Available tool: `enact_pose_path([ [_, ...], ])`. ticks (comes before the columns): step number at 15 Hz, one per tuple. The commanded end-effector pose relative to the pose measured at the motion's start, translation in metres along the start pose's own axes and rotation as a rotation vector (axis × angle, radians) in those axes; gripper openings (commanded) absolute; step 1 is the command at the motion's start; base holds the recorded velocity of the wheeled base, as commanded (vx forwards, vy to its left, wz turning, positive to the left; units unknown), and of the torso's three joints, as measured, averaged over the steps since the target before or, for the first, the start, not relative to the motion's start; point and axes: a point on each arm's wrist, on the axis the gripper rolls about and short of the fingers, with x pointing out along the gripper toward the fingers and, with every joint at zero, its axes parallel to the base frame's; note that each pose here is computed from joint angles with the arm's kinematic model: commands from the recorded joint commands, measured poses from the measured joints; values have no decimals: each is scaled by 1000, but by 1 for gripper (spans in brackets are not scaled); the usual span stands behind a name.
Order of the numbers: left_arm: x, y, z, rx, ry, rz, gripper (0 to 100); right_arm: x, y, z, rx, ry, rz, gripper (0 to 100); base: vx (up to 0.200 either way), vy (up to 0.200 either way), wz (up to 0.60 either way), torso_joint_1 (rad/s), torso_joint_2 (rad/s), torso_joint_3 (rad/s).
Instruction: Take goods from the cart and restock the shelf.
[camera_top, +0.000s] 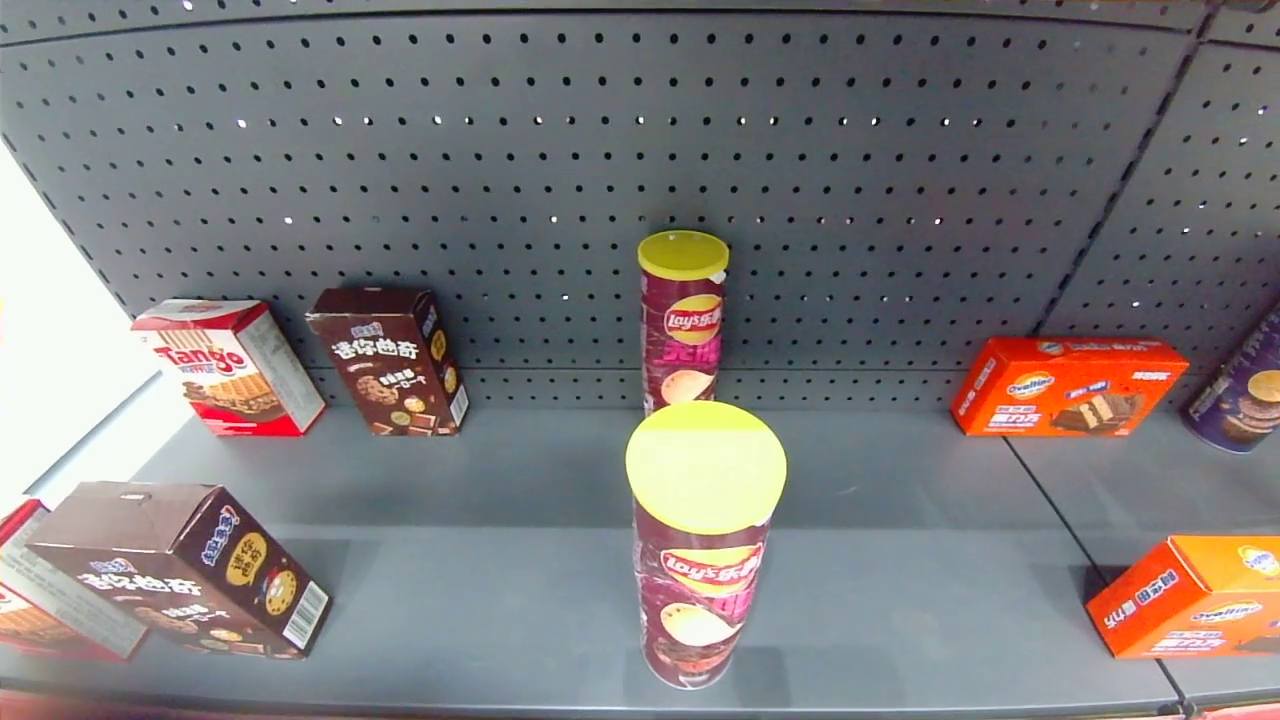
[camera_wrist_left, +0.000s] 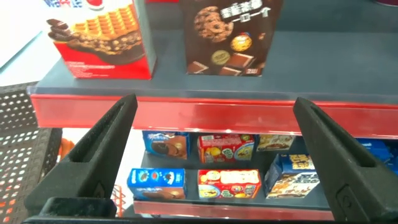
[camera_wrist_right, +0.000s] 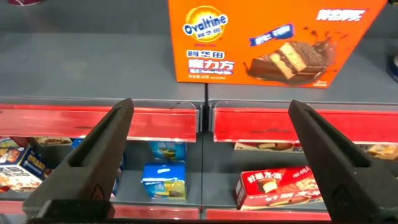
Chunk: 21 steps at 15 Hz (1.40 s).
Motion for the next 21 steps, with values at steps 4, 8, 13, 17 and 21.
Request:
enact_pose_path([
  [4,0,0,0,-2,1,1,100,0,0,0,0,1,0,100,0,0,0,0,0,0],
  [8,0,0,0,-1,-1,1,100,0,0,0,2,3,0,100,0,0,0,0,0,0],
  [13,0,0,0,-1,-1,1,100,0,0,0,2,3,-1,100,0,0,0,0,0,0],
  [17,0,0,0,-2,-1,2,100,0,0,0,2,1,-1,100,0,0,0,0,0,0],
  [21,0,0,0,-1,1,1,100,0,0,0,0,3,-1,100,0,0,0,0,0,0],
])
